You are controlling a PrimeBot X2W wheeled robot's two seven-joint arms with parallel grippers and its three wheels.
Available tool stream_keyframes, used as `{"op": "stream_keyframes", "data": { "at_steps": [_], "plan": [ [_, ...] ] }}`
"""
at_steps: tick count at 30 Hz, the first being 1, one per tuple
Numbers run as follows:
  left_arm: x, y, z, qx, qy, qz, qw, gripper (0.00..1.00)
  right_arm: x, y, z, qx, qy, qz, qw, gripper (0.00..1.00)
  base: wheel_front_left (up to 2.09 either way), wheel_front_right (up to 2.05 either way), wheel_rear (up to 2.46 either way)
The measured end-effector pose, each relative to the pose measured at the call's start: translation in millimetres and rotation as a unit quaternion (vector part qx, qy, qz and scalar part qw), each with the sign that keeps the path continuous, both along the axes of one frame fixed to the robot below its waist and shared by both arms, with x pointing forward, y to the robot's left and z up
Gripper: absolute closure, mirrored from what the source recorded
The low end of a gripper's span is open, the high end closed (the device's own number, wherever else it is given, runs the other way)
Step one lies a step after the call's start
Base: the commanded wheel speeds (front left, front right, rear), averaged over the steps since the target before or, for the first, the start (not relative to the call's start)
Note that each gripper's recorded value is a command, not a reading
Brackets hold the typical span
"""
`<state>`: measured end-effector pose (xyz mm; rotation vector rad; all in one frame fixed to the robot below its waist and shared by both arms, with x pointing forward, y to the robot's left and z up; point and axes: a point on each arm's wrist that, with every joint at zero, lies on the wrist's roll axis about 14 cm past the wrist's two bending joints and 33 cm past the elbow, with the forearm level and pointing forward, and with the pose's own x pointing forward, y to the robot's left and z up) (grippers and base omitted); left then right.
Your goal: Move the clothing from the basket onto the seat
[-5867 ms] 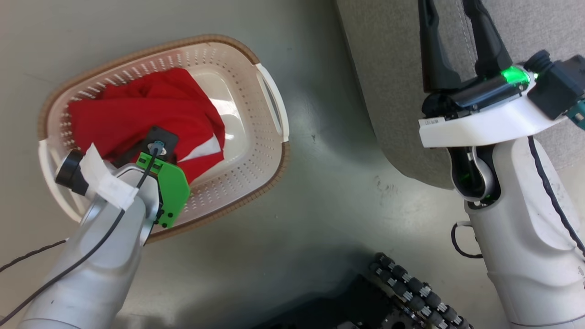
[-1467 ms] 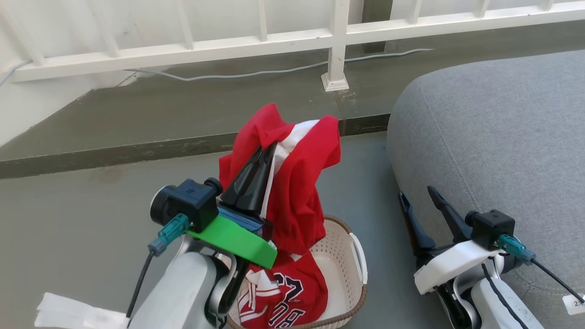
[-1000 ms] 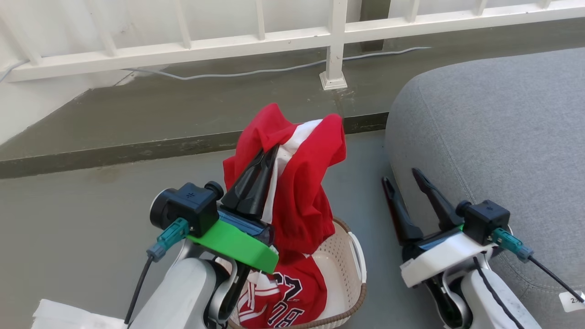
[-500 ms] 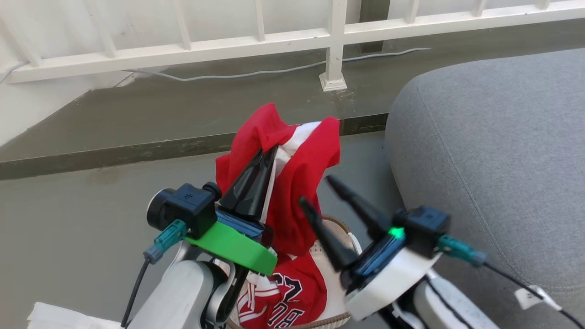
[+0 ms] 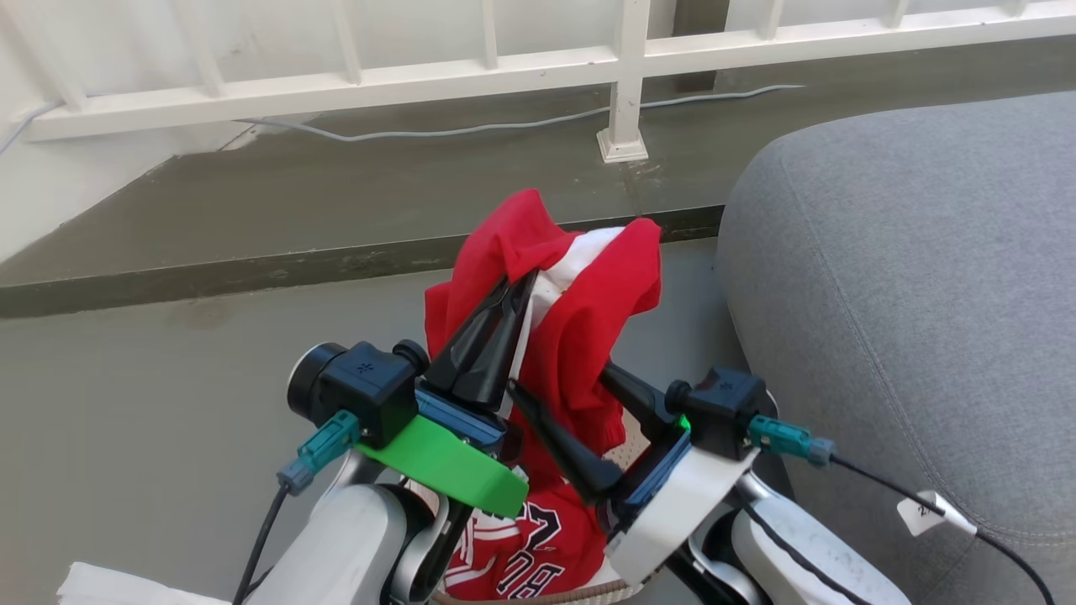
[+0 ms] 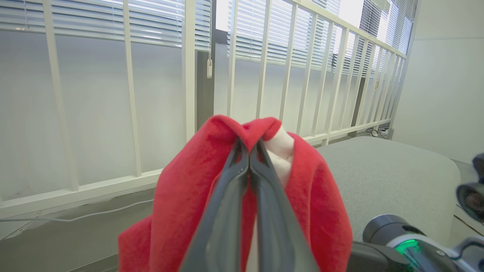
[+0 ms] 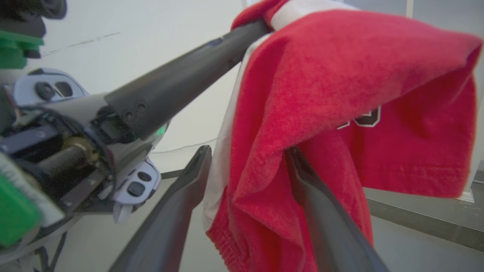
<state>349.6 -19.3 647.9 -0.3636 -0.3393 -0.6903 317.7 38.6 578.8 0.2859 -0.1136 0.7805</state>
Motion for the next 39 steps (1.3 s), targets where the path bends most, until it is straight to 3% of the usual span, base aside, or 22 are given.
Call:
{"op": "stream_keyframes", "data": {
  "at_steps": [1, 2, 13, 14, 15, 16, 17, 29, 39],
  "plan": [
    [0, 0, 0, 0.001, 0.001, 0.0, 1.0, 1.0, 2, 0, -1, -0.003, 0.0, 0.0, 1.0, 0.55, 0.0, 0.0, 0.0],
    [0, 0, 0, 0.001, 0.001, 0.0, 1.0, 1.0, 2, 0, -1, -0.003, 0.0, 0.0, 1.0, 1.0, 0.0, 0.0, 0.0],
    [-3, 1, -3, 0.005, 0.007, 0.0, 1.0, 1.0, 14, 0, -11, -0.003, 0.021, -0.001, 1.0, 1.0, 0.0, 0.0, 0.0],
    [-3, 1, -3, 0.005, 0.006, -0.001, 1.0, 0.88, 15, -1, -11, -0.003, 0.021, -0.002, 1.0, 1.0, 0.0, 0.0, 0.0],
    [-4, 1, -2, 0.004, 0.006, -0.001, 1.0, 0.56, 16, -1, -10, -0.003, 0.02, -0.002, 1.0, 1.0, 0.0, 0.0, 0.0],
    [-4, 1, -2, 0.004, 0.005, -0.001, 1.0, 0.03, 18, -1, -9, -0.003, 0.018, -0.003, 1.0, 1.0, 0.0, 0.0, 0.0],
    [-4, 1, -2, 0.004, 0.006, -0.002, 1.0, 0.0, 19, -2, -6, -0.001, 0.013, -0.004, 1.0, 1.0, 0.0, 0.0, 0.0],
    [-9, -6, -7, 0.03, 0.001, -0.012, 0.999, 0.0, 40, -27, 4, 0.005, -0.01, -0.045, 0.999, 1.0, 0.0, 0.0, 0.0],
    [-28, -29, -39, 0.082, 0.031, -0.068, 0.994, 0.0, 66, -84, -8, -0.008, 0.0, -0.14, 0.99, 1.0, 0.0, 0.0, 0.0]
  ]
}}
